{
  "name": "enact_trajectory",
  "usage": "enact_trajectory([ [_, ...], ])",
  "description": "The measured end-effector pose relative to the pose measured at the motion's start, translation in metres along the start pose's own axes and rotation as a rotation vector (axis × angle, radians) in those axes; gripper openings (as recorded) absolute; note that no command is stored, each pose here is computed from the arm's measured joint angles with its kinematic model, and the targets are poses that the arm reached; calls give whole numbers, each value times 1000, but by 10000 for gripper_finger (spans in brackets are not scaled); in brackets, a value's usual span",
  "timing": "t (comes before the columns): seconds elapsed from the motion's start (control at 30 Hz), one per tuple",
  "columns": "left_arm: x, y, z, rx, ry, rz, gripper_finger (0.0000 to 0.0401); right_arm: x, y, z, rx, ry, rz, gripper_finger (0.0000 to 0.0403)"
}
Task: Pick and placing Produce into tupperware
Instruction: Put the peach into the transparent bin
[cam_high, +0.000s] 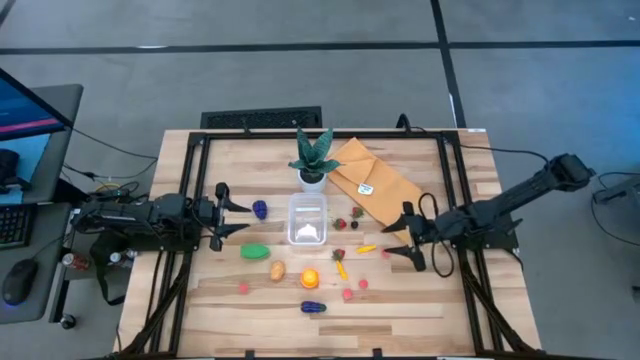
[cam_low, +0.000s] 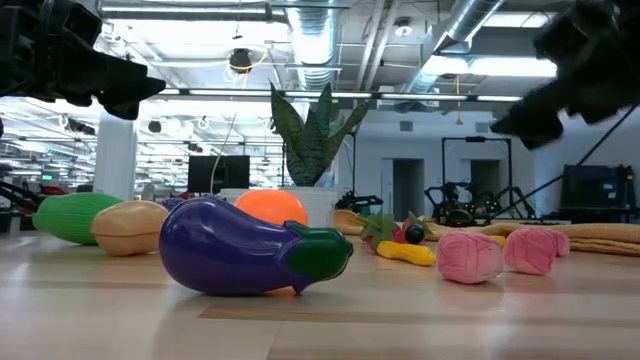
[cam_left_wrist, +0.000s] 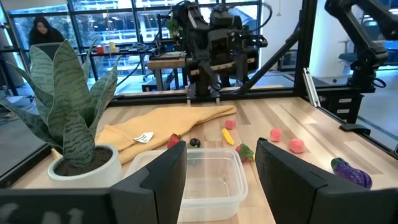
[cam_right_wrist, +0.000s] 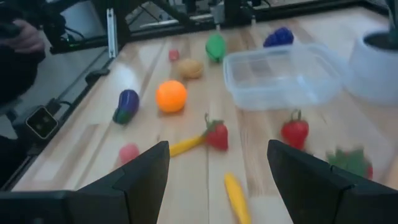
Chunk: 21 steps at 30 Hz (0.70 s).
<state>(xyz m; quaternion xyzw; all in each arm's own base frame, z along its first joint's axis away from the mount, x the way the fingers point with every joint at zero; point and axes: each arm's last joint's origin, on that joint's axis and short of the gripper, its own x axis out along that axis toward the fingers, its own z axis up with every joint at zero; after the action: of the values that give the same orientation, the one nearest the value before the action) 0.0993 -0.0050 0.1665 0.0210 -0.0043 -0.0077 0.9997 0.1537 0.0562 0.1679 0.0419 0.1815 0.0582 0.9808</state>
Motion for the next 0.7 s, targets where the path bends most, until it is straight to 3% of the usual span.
enact_trajectory([
  [0.13,0,0,0,0,0,0,182,8,5,9,-38,128,-18,265],
  [0.3,0,0,0,-1,0,0,182,18,5,-6,120,300,-83,265],
  [0.4,0,0,0,-1,0,0,182,23,9,-17,156,378,-102,265],
  [0.7,0,0,0,-27,0,-1,182,31,17,-35,175,465,-151,265],
])
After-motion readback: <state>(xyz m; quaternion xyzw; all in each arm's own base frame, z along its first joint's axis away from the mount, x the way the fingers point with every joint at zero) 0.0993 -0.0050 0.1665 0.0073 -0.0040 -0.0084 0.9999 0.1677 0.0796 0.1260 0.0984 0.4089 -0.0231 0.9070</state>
